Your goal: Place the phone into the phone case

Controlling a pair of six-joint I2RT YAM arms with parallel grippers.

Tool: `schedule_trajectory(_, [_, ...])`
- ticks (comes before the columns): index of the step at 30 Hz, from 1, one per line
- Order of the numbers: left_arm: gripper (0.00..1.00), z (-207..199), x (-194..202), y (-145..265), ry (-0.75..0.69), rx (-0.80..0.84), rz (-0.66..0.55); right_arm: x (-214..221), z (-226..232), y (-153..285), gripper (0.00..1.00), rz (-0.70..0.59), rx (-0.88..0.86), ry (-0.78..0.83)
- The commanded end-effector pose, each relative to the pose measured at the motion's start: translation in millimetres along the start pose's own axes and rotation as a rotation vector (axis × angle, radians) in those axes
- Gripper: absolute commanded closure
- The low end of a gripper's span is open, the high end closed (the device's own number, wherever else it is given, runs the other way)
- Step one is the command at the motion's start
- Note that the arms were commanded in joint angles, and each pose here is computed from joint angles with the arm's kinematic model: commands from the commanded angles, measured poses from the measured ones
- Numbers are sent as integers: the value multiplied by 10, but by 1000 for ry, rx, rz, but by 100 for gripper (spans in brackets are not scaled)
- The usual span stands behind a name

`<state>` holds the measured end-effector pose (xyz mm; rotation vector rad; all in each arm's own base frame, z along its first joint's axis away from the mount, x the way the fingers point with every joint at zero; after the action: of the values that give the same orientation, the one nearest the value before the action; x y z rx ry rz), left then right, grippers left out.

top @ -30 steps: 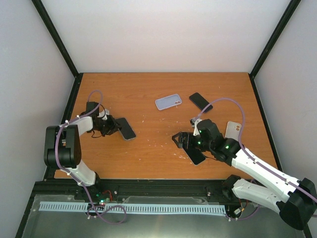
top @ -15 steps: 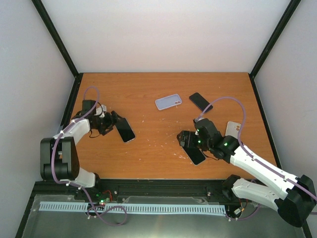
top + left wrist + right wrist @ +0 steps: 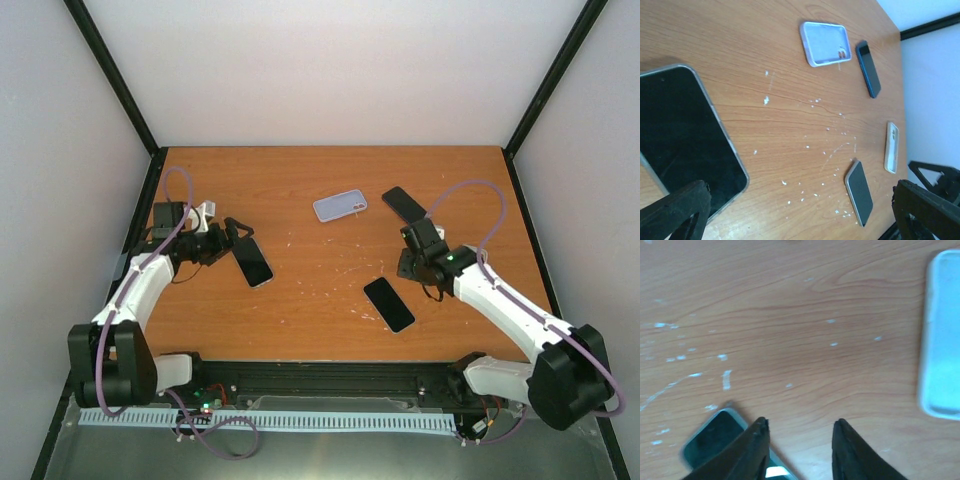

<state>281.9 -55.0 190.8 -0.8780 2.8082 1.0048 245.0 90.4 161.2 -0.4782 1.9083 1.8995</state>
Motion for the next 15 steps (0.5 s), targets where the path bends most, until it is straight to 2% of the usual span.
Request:
schedule_trajectory(1, [1,-114,86,53,-80,73,23,-112,-359,-146,70,25,152,-32])
schedule_trajectory(4, [1,-68,106,28,-85,67,26,-165,-583,-320,79,67,149,-92])
schedule_trajectory(8, [0,-40,103,-14,-75,60,58,-223,-780,-521,82,92,140,-133])
schedule_trajectory(15, [0,-70,105,11,-92,71,49,-281,-1033,-909,75,150,188,-118])
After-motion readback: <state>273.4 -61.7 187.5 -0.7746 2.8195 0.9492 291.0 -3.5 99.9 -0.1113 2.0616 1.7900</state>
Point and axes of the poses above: each gripper's point midway between its finger pads, its own y axis back along the fingers, its own z axis along the line the jaws close on, x = y × z, the point moved 6 cm from there along y, back along the fingers, and after that the axes turned 11 degrees about y, right-handed, at the moved point
